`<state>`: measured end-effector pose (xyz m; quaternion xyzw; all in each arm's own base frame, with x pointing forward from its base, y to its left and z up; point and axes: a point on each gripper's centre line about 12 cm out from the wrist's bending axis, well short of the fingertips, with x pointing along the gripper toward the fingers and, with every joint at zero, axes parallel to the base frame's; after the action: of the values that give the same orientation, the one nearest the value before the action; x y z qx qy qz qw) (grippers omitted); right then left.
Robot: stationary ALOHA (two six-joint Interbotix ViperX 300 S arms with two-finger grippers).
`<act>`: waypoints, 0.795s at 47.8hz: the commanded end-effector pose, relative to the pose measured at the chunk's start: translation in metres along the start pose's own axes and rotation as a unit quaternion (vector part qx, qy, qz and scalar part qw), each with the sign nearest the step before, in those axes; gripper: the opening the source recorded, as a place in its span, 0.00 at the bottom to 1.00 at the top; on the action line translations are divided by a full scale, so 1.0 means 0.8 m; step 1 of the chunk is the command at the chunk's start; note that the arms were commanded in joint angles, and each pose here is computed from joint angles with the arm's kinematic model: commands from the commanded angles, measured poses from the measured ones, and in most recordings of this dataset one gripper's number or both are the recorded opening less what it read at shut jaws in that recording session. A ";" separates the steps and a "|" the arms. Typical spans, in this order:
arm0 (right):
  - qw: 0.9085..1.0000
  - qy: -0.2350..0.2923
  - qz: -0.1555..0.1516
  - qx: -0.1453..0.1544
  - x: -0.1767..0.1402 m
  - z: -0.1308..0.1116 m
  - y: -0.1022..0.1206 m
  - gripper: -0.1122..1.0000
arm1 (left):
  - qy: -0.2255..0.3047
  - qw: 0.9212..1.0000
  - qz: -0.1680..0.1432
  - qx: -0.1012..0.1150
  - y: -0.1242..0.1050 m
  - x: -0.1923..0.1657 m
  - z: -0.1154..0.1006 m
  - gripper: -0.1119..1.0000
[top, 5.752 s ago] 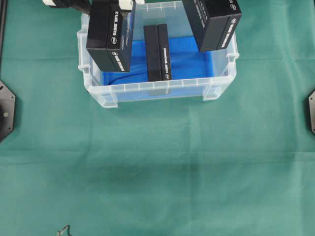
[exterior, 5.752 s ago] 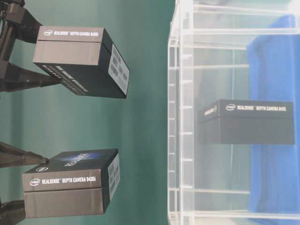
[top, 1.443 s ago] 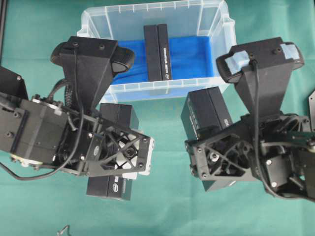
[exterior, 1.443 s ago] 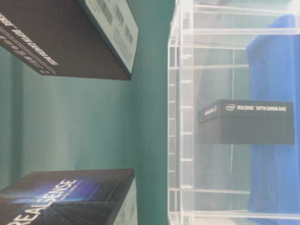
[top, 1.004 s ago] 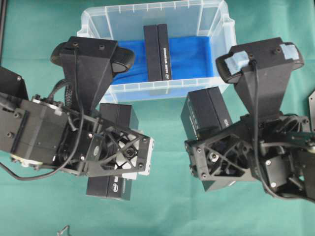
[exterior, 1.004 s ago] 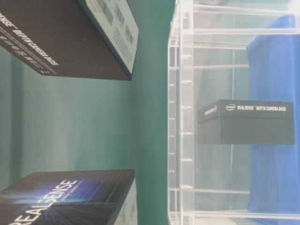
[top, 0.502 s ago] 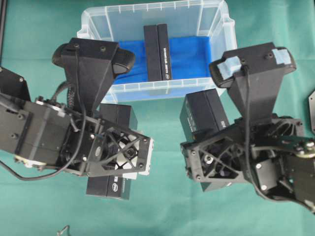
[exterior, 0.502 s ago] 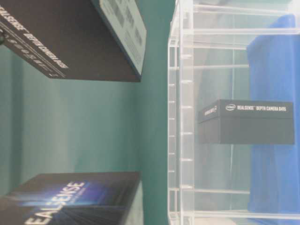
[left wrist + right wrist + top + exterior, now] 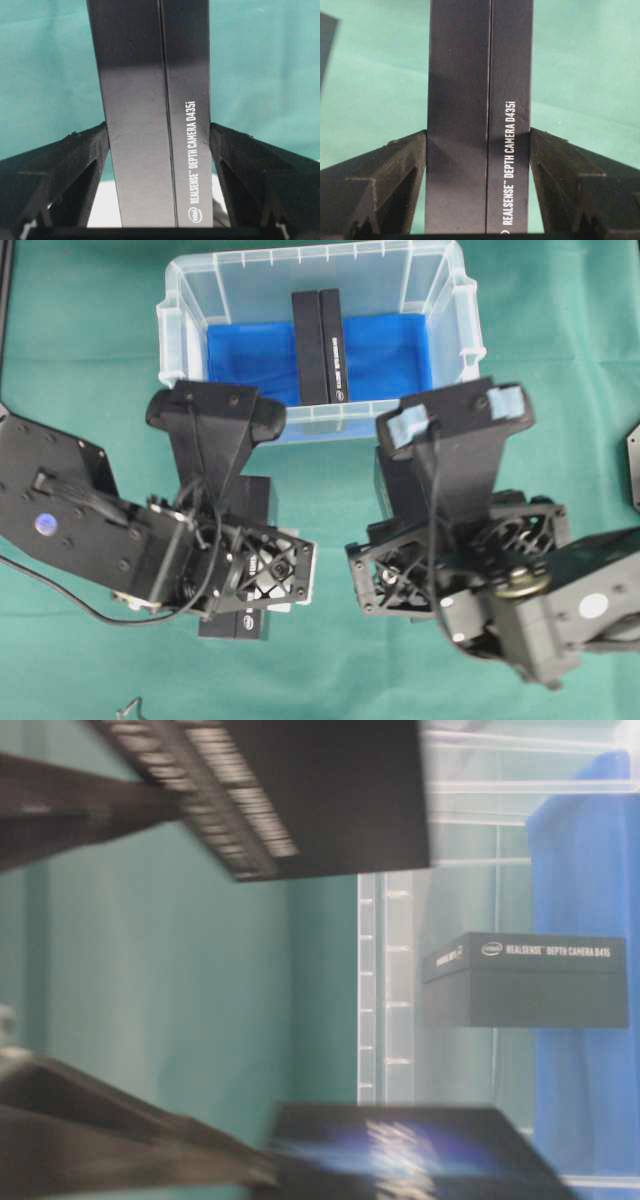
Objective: Take the box out of the case with both arms.
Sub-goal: 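Carry both held boxes forward past the bin's front wall, then lower both boxes onto the tablecloth and open both grippers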
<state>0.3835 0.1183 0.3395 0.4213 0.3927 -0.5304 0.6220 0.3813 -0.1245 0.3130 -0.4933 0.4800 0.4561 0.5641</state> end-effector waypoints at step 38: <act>0.996 0.042 0.053 0.052 0.134 -0.061 -0.004 0.70 | 0.009 0.999 -0.031 -0.012 0.020 0.119 -0.022 0.67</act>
<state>0.3915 0.1255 0.2161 0.4802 0.3706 -0.5133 0.6071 0.3751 -0.1340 0.2115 -0.5124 0.4669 0.4472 0.5652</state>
